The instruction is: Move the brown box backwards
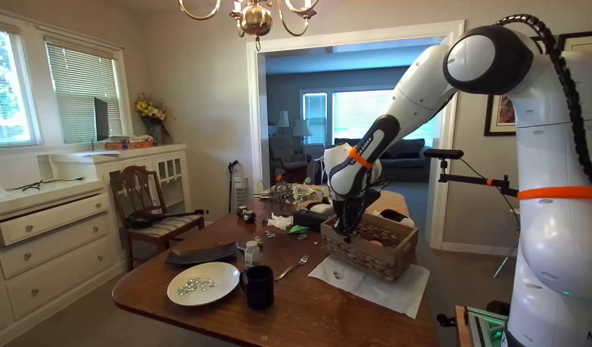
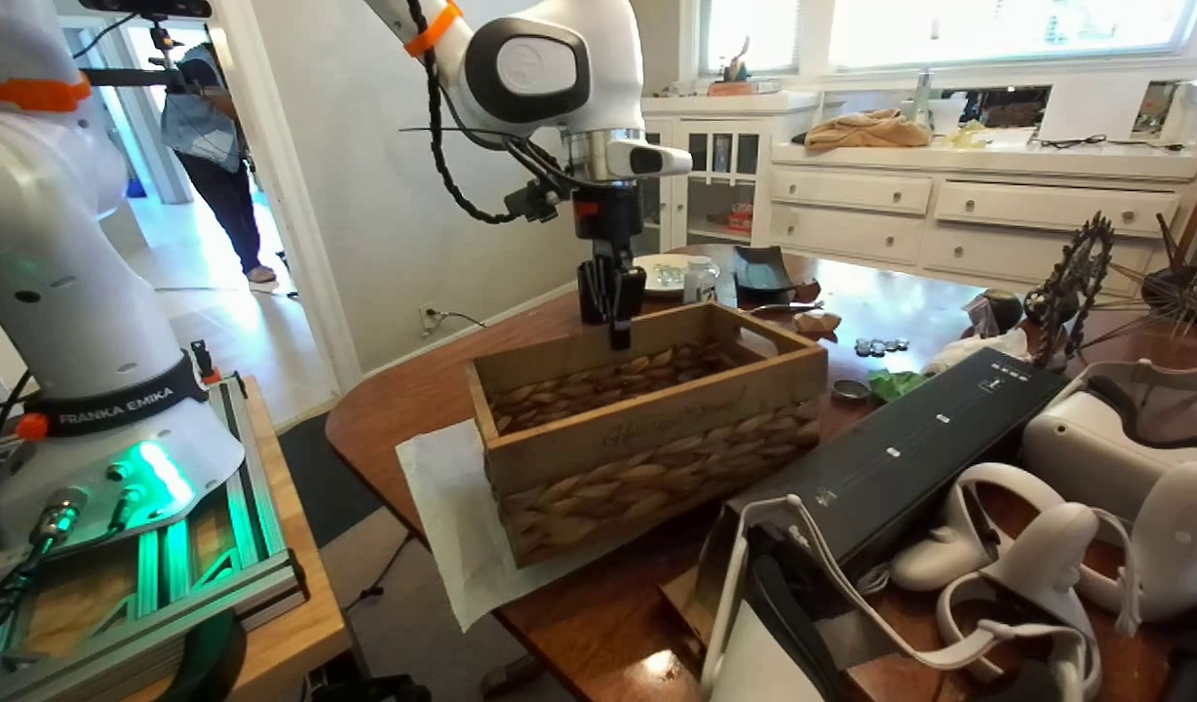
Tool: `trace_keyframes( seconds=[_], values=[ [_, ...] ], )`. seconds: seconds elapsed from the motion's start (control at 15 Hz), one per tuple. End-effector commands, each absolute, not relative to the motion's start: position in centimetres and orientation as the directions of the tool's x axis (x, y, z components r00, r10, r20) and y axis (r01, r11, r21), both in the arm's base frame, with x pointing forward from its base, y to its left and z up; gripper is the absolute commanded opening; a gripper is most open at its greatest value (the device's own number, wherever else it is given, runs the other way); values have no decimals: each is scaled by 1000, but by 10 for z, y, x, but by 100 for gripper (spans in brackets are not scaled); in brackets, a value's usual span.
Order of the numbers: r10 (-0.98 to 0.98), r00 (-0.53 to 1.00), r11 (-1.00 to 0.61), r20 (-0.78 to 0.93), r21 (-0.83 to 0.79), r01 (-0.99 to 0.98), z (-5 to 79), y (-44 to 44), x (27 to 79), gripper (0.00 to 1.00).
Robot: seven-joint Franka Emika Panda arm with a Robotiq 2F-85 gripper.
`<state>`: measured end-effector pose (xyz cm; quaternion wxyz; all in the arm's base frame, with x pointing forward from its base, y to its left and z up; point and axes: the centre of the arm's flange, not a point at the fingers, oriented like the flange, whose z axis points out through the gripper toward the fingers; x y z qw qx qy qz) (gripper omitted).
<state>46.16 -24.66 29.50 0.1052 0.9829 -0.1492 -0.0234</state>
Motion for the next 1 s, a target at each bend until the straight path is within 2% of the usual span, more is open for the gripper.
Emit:
trace_keyframes(
  seconds=[0.0,0.33,0.67,0.73,0.8,0.93],
  values=[
    [-151,989,-941,-3,307,-143,365,-243,432,4],
    [110,992,-939,-62,322,124,419,-233,410,4],
    [363,925,-883,-109,277,379,433,-220,400,4],
    [273,957,-913,-100,287,290,420,-229,409,4],
    [287,953,-910,-101,283,304,420,-228,408,15],
    [282,953,-912,-108,277,301,415,-228,408,15]
  ],
)
